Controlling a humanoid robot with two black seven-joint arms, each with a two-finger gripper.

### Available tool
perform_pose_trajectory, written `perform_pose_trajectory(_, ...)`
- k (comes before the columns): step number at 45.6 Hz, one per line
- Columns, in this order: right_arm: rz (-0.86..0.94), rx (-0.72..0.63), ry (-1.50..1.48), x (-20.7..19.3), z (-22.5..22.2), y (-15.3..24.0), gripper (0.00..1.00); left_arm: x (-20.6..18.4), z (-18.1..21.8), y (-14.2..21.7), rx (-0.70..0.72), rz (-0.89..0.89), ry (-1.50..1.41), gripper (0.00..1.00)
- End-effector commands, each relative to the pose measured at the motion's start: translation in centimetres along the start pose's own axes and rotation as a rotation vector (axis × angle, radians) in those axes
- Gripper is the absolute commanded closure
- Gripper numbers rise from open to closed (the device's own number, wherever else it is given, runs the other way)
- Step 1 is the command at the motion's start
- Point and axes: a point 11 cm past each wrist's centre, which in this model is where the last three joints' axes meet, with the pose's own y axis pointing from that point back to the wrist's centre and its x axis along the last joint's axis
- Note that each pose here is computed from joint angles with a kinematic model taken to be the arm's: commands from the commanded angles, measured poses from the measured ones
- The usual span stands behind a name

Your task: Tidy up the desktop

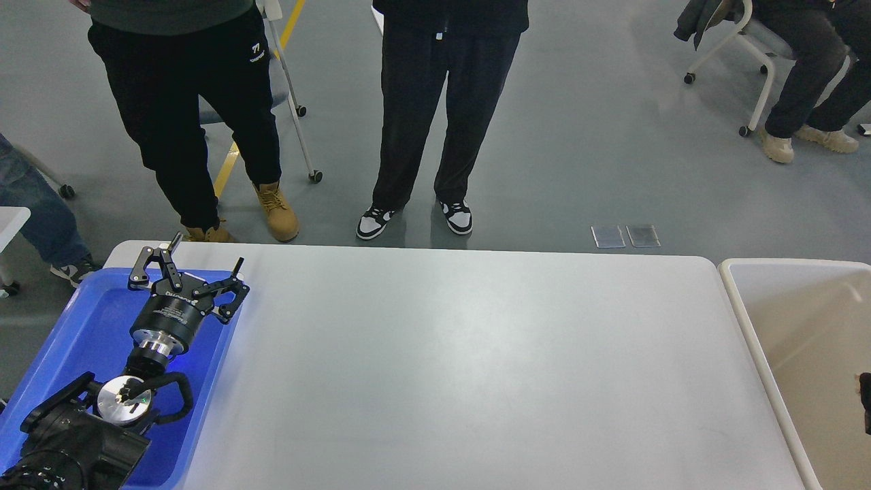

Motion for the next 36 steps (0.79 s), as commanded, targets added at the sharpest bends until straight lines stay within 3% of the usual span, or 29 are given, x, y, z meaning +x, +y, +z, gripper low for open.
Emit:
perform_pose_trajectory(1,-0.006,-0.032,-0.008,-0.1,1.7,-0.2,0.64,0.0,0.0,0.0,0.0,0.0,0.0,0.0)
perform_pose_trajectory(3,-0.003,-0.032,-0.008,-0.3,1.8,-0.2,0.15,0.0,0.0,0.0,0.0,0.0,0.0,0.0)
perform_pose_trajectory(4,-0.006,-0.036,-0.007,-0.4,2.0,-0.2,0.0,0.0,0.0,0.0,0.0,0.0,0.0,0.0)
perform_pose_trajectory(22,-0.076,-0.001,0.036,-2.9,0.3,0.4,0.0,0.0,0.0,0.0,0.0,0.0,0.0,0.0)
perform_pose_trajectory(36,-0.279,0.147,0.132,-3.3,-8.1,2.6,0.0,0.0,0.0,0.0,0.001,-0.001,-0.001,0.0)
